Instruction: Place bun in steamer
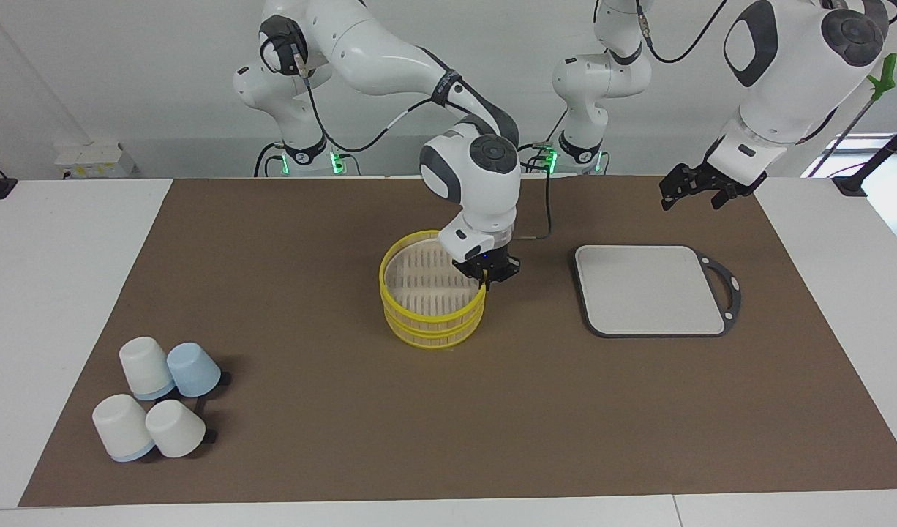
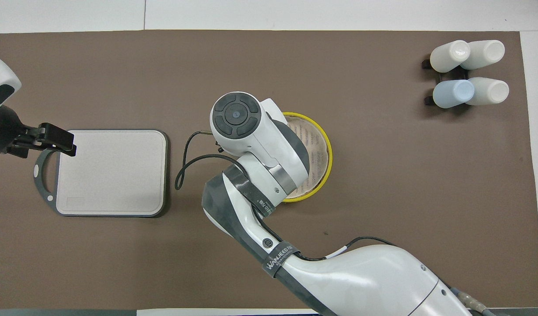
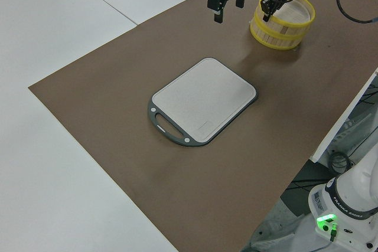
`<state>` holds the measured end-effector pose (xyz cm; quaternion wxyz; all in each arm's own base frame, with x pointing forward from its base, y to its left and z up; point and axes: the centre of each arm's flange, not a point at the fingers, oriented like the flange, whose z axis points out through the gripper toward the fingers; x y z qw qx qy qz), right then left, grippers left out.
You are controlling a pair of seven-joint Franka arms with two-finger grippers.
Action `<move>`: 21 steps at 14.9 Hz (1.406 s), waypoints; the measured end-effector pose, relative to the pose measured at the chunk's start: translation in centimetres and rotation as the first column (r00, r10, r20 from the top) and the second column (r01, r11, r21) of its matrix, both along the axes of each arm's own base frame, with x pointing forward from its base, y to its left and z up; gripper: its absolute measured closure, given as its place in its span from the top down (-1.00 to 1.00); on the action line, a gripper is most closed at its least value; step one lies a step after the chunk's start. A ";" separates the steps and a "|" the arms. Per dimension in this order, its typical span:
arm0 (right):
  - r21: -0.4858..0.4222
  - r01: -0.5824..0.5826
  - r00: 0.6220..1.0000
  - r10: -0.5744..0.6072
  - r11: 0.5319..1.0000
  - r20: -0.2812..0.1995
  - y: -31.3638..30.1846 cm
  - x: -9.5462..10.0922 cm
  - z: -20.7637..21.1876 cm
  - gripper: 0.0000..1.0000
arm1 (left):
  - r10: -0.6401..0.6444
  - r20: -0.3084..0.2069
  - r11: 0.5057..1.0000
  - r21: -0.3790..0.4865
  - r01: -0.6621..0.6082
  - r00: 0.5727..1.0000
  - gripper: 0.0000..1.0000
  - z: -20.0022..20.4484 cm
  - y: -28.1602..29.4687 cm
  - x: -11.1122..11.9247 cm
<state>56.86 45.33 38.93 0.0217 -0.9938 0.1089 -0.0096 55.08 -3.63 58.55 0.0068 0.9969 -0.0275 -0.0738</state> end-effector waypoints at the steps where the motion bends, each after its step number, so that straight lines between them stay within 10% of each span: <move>1: 0.000 0.000 1.000 0.000 1.000 0.000 0.0 0.0 0.0 -0.81 | -0.002 0.000 1.000 0.000 0.002 1.000 1.00 0.0 -0.1 0.0; 4: -0.002 0.001 1.000 -0.001 1.000 -0.002 -0.1 0.0 -0.2 -0.70 | -0.012 0.001 1.000 0.000 0.012 1.000 1.00 0.0 -0.7 0.0; 12: 0.033 0.000 0.998 -0.002 0.999 0.057 -2.5 1.0 5.1 0.95 | -0.019 0.066 1.000 -0.004 0.020 0.998 1.00 0.5 -1.0 0.7; 17: 0.011 -0.049 0.996 0.048 0.999 0.075 -14.2 3.8 14.4 1.00 | -0.029 0.072 1.000 -0.005 0.029 0.997 1.00 0.6 -1.5 0.7; 21: -0.037 -0.260 0.966 0.260 0.965 -0.012 -25.4 5.1 17.0 1.00 | -0.020 0.074 1.000 -0.004 0.020 0.997 1.00 0.7 -1.0 0.7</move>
